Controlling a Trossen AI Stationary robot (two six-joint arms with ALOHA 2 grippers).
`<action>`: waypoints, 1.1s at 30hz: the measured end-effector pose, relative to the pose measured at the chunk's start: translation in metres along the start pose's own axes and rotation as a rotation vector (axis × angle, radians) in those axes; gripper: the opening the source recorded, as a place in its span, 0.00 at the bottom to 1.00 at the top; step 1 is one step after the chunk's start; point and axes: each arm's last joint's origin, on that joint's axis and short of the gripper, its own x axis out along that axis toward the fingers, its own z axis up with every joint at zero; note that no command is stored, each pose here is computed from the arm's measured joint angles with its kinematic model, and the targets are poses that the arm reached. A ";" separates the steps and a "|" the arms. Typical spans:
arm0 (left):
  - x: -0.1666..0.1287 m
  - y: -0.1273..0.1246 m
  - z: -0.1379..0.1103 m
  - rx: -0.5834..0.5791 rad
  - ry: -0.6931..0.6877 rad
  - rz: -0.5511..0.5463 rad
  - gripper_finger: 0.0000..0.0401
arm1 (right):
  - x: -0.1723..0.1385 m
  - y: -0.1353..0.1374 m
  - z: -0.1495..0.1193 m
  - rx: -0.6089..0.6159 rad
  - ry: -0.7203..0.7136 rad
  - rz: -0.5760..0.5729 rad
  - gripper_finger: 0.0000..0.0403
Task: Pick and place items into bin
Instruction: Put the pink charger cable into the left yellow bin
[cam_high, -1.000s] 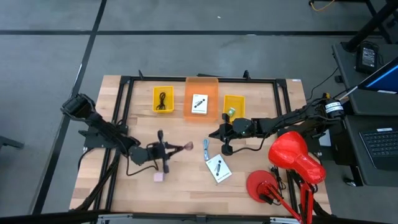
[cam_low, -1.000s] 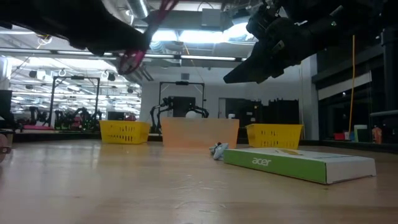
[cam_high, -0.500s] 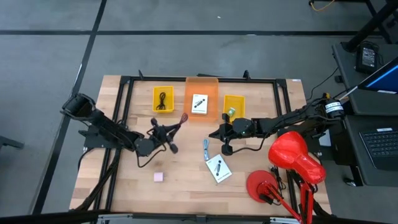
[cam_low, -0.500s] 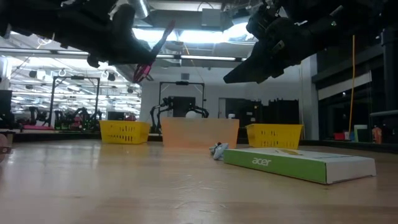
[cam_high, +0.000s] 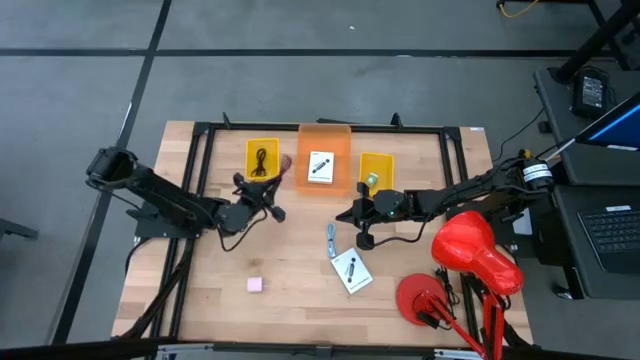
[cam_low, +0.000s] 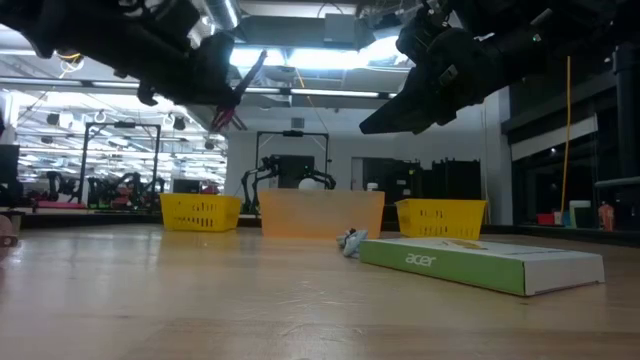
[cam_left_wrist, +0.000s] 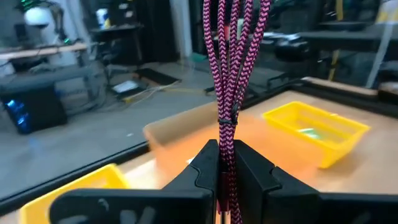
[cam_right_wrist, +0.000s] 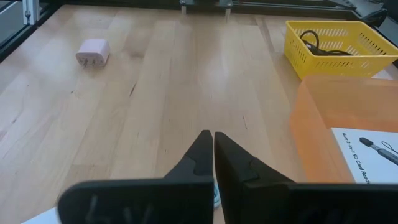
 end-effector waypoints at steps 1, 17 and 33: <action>0.002 0.004 0.000 -0.006 0.012 0.011 0.06 | 0.000 0.000 0.000 0.000 0.000 0.000 0.00; 0.037 0.042 0.026 0.052 0.327 0.096 0.06 | 0.000 0.000 0.000 0.000 0.001 -0.001 0.00; 0.067 0.081 0.034 -0.067 0.563 0.195 0.06 | 0.000 -0.004 0.000 0.028 0.001 -0.012 0.00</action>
